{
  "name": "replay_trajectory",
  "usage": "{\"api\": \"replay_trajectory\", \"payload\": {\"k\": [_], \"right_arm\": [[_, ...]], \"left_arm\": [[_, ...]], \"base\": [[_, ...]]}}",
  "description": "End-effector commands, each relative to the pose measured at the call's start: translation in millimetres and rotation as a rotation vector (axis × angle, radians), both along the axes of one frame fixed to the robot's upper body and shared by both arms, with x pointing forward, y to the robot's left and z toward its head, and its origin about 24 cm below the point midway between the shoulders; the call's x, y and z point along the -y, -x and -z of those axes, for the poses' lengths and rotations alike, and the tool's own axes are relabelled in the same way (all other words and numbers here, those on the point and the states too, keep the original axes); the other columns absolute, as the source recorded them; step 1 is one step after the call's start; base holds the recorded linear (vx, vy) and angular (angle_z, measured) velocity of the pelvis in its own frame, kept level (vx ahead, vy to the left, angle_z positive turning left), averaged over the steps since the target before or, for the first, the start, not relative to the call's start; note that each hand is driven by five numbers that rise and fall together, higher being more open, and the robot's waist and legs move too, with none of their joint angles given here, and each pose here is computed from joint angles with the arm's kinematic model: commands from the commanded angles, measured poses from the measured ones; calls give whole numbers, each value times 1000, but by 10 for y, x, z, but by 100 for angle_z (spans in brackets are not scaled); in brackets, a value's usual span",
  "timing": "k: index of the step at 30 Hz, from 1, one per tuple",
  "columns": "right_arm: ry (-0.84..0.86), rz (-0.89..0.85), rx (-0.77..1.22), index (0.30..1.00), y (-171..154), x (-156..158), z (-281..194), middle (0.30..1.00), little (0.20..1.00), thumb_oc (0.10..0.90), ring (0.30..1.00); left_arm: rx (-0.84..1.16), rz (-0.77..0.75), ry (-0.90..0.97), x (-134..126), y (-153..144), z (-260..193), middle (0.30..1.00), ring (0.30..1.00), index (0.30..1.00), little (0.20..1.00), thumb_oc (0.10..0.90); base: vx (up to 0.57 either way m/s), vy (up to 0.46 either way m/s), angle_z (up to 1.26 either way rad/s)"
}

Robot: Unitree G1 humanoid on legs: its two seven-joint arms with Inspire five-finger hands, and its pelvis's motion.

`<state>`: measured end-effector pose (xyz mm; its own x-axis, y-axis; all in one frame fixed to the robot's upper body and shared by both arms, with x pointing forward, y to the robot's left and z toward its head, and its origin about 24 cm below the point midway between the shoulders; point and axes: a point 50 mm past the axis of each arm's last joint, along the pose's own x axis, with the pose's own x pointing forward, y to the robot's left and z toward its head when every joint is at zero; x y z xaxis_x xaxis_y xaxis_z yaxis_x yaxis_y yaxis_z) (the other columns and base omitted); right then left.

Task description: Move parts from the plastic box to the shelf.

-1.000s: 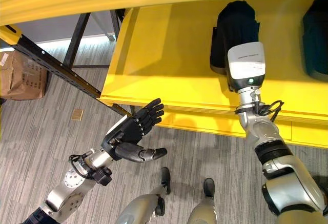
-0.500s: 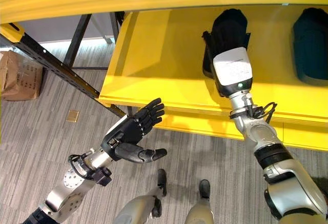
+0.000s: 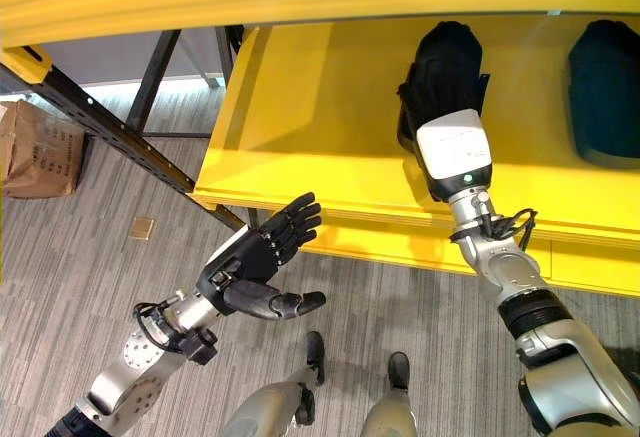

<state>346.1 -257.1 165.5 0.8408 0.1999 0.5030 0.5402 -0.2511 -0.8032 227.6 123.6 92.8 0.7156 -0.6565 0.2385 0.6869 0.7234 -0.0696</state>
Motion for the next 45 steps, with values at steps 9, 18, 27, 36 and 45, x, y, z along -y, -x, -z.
{"api": "replay_trajectory", "payload": {"k": [9, 18, 27, 36, 45], "right_arm": [[-99, -416, 326, 1000, 231, -650, -595, 1000, 1000, 900, 1000], [-122, -590, 514, 1000, 595, -1090, -900, 1000, 1000, 900, 1000], [-478, -684, 225, 1000, 599, -1206, -759, 1000, 1000, 900, 1000], [-728, -797, -128, 1000, 435, -1523, -429, 1000, 1000, 900, 1000], [-841, -770, -259, 1000, 315, -1720, -341, 1000, 1000, 900, 1000]], "left_arm": [[214, -9, 187, 10, 90, -424, 1000, 1000, 1000, 1000, 900], [194, -34, 216, 41, 118, -427, 1000, 1000, 1000, 1000, 900], [180, -35, 214, 55, 170, -411, 1000, 1000, 1000, 1000, 900], [163, -27, 192, 50, 171, -359, 1000, 1000, 1000, 1000, 900], [142, -14, 185, 100, 161, -327, 1000, 1000, 1000, 1000, 900]], "base": [[19, 31, -1], [23, 45, -5], [7, 7, 0], [8, -8, 1], [22, -18, 9]]}}
